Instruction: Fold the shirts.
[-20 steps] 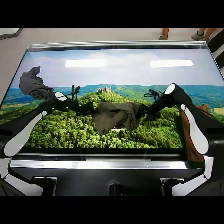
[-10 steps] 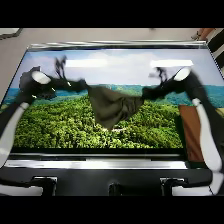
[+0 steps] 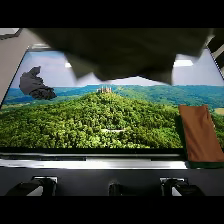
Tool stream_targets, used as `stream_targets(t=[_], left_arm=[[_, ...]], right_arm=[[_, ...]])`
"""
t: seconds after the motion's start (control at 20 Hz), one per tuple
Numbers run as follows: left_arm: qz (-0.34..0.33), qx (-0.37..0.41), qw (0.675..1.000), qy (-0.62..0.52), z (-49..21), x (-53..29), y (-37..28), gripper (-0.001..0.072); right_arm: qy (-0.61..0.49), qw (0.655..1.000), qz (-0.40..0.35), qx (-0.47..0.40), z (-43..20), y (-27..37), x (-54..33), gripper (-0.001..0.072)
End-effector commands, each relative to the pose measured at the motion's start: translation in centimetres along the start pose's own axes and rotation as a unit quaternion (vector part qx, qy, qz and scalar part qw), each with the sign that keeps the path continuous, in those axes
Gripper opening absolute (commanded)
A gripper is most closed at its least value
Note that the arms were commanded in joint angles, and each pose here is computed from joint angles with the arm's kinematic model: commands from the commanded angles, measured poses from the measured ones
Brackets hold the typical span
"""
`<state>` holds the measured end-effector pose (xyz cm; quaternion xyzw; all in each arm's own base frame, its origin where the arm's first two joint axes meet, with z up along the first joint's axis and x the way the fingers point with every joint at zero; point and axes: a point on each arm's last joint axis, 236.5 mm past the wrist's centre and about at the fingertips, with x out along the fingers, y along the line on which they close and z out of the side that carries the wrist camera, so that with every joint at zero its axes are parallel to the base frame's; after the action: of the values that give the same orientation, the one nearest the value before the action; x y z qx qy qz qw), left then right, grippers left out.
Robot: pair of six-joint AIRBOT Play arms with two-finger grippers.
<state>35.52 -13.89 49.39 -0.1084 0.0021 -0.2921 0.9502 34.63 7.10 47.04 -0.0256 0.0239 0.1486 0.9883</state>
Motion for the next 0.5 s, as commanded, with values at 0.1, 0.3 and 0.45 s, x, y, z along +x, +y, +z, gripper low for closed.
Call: stream_targets(t=[0.1, 0.3, 0.45], left_arm=[[0.019, 0.046, 0.997, -0.061, 4.4, -5.8, -3.0, 0.0032], [0.117, 0.038, 0.991, 0.050, -1.7, -3.9, 3.7, 0.0032], [0.158, -0.017, 0.966, 0.205, -13.8, -1.0, 9.7, 0.0033]], right_arm=[[-0.033, 0.999, 0.007, -0.005, 2.6, 2.2, -6.8, 0.0039], [0.204, 0.978, 0.027, 0.044, -9.1, 2.0, -3.1, 0.0039], [0.356, 0.930, 0.048, 0.077, -19.3, 1.0, 3.2, 0.0038]])
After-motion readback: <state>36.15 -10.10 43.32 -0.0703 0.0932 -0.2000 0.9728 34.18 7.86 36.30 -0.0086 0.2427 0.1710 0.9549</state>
